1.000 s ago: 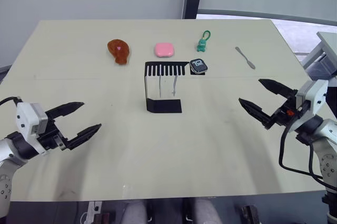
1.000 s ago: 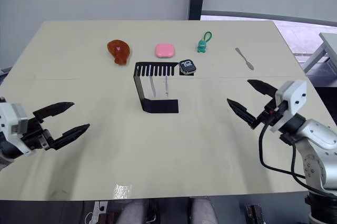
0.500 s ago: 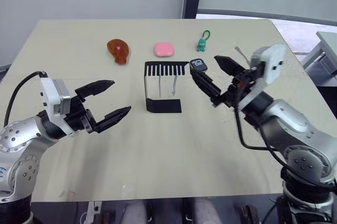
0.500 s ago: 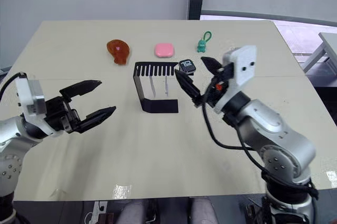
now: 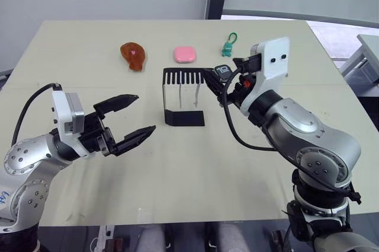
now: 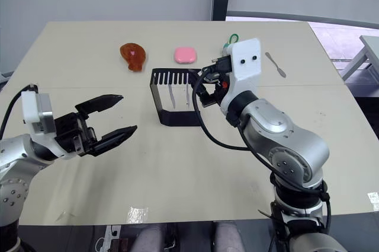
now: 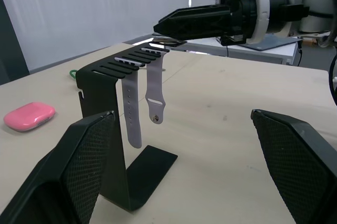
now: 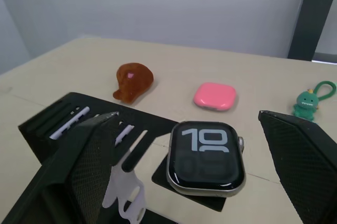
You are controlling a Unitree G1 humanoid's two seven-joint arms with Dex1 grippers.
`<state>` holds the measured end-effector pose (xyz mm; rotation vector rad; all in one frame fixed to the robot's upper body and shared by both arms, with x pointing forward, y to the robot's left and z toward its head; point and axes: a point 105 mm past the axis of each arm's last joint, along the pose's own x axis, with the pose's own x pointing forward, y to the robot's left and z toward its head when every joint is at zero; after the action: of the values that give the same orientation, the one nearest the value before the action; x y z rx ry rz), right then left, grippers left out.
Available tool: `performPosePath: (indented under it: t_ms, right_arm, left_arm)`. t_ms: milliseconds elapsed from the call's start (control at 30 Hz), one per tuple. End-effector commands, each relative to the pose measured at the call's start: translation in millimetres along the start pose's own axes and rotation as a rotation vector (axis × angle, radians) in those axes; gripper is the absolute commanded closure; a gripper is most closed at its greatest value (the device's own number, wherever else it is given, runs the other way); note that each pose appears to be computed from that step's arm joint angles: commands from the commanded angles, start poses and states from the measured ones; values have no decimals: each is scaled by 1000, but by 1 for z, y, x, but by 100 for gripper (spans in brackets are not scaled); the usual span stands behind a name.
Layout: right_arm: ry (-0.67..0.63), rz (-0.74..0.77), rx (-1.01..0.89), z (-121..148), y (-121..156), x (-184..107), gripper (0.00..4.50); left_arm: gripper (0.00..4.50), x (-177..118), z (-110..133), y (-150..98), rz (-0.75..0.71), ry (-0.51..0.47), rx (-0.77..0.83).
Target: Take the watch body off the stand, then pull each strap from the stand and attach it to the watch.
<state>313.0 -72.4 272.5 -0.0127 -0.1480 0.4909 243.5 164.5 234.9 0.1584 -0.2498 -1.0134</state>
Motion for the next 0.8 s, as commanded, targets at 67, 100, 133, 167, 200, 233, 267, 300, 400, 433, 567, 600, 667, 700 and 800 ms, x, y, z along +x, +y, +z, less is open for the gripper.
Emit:
performPosePath:
  t_ms: [67,100,133,167,200,233,267,300,400,433,567,600,667,700,800]
  right_arm:
    - [-36,-36,7,11,-5,0,3]
    - [-34,-38,9,11,-5,0,3]
    - [-34,-42,17,11,-6,0,3]
    - [-35,-46,23,11,-7,1,3]
    - [-35,-48,27,11,-8,1,3]
    - [-35,-49,30,11,-8,2,3]
    - [-36,-48,32,12,-8,2,3]
    - [-38,-47,35,12,-8,2,3]
    - [-40,-45,40,13,-8,3,3]
    - [-39,-42,41,13,-8,3,3]
    - [-31,-35,43,11,-6,3,3]
    - [-29,-34,44,10,-6,3,3]
    - [-25,-31,43,9,-5,3,3]
    - [-22,-29,42,9,-5,3,3]
    - [-16,-24,40,7,-4,3,3]
  left_arm:
    - [0,0,19,0,4,-52,55]
    - [0,0,20,1,12,-63,55]
    - [0,-1,23,4,28,-75,57]
    - [0,-2,25,6,43,-84,58]
    - [0,-3,26,9,55,-90,59]
    - [0,-3,26,10,60,-91,59]
    - [0,-4,26,10,62,-89,60]
    - [0,-4,26,11,66,-87,65]
    - [0,-5,27,12,71,-87,74]
    - [0,-5,27,12,72,-87,76]
    - [0,-5,27,12,75,-84,79]
    - [0,-5,27,12,76,-83,80]
    - [0,-5,27,12,77,-82,81]
    - [0,-5,27,12,77,-81,81]
    - [0,-5,26,12,76,-76,81]
